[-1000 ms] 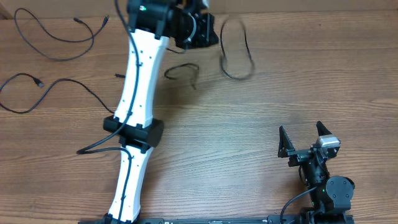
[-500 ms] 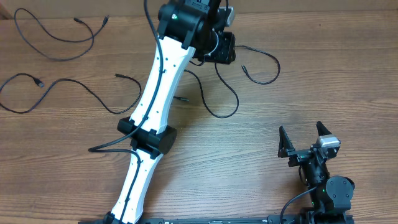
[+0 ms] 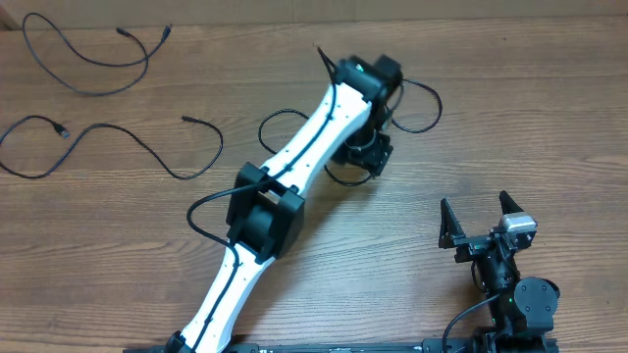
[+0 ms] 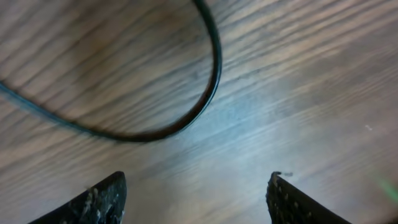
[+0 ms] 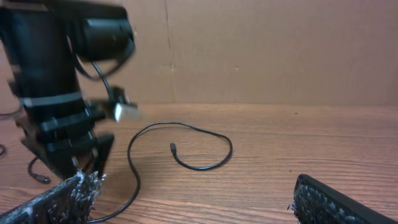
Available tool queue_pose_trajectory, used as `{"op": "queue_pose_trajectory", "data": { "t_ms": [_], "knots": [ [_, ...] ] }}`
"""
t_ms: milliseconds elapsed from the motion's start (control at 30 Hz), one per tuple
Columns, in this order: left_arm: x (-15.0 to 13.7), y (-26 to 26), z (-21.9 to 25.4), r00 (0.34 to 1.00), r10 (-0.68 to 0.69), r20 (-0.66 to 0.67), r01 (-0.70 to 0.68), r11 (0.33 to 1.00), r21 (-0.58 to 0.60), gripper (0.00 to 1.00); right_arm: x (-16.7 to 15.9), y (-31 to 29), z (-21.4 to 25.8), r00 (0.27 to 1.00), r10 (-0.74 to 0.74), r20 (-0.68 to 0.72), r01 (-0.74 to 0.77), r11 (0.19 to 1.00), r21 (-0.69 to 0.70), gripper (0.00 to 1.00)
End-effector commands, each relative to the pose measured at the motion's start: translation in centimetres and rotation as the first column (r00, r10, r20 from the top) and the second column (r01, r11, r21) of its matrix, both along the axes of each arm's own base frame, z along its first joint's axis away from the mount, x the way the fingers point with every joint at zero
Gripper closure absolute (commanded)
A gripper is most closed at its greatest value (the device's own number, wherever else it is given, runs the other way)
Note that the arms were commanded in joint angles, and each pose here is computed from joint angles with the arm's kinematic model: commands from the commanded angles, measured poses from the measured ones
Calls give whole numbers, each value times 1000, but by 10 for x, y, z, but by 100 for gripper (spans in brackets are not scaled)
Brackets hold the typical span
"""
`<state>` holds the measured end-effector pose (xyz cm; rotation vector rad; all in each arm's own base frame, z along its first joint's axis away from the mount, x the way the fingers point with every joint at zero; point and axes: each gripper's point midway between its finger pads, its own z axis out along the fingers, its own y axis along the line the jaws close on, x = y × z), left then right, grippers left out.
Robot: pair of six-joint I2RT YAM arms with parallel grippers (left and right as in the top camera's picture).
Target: Untangle cables
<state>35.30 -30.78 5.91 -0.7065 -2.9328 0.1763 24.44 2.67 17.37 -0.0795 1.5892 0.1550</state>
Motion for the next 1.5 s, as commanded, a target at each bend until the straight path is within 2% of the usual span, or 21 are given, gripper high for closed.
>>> {"op": "queue_pose_trajectory", "data": {
  "t_ms": [0, 67, 100, 300, 333, 400, 500, 600, 767, 867, 900, 967, 1167, 1267, 1467],
  "knots": [
    [-7, -4, -21, 996, -75, 47, 71, 995, 73, 27, 0, -2, -2, 1000, -10, 4, 10, 1000, -8, 0],
    [-4, -8, -35, 991, -96, 88, 88, 991, 96, 28, 0, -2, -2, 1000, -10, 4, 10, 1000, -8, 0],
    [0, -14, -48, 987, -107, 122, 96, 991, 93, 31, 0, -2, -2, 1000, -10, 4, 10, 1000, -8, 0],
    [17, -19, -68, 970, -109, 215, 90, 991, 96, 36, 0, -2, -2, 1000, -10, 4, 10, 1000, -8, 0],
    [18, -19, -71, 969, -109, 220, 90, 991, 95, 39, 0, -2, -2, 1000, -10, 4, 10, 1000, -8, 0],
    [16, -18, -76, 970, -110, 215, 90, 991, 99, 52, 0, -2, -2, 1000, -10, 4, 10, 1000, -8, 0],
    [12, -14, -83, 973, -112, 201, 91, 990, 109, 77, 0, -2, -2, 1000, -10, 4, 10, 1000, -8, 0],
    [5, -8, -91, 977, -115, 179, 94, 988, 125, 95, 0, -2, -2, 1000, -10, 4, 10, 1000, -8, 0],
    [1, -3, -85, 986, -52, 161, 30, 990, 141, 96, 0, -2, -2, 1000, -10, 4, 10, 1000, -8, 0],
    [14, -6, -51, 977, 72, 200, -96, 989, 111, 96, 0, -2, -2, 1000, -10, 4, 10, 1000, -8, 0],
    [25, -11, -23, 961, 150, 233, -169, 983, 66, 96, 0, -2, -2, 1000, -10, 4, 10, 1000, -8, 0],
    [35, -15, 11, 939, 221, 265, -230, 973, 3, 96, 0, -2, -2, 1000, -10, 4, 10, 1000, -8, 0],
    [51, -30, 131, 888, 317, 333, -226, 932, -285, 96, 0, -2, -2, 1000, -10, 4, 10, 1000, -8, 0],
    [56, -11, 199, 824, 438, 361, -277, 865, -418, 96, 0, -2, -2, 1000, -10, 4, 10, 1000, -8, 0],
    [54, 30, 269, 783, 540, 309, -297, 761, -577, 96, 0, -2, -2, 1000, -10, 4, 10, 1000, -8, 0]
  ]
}}
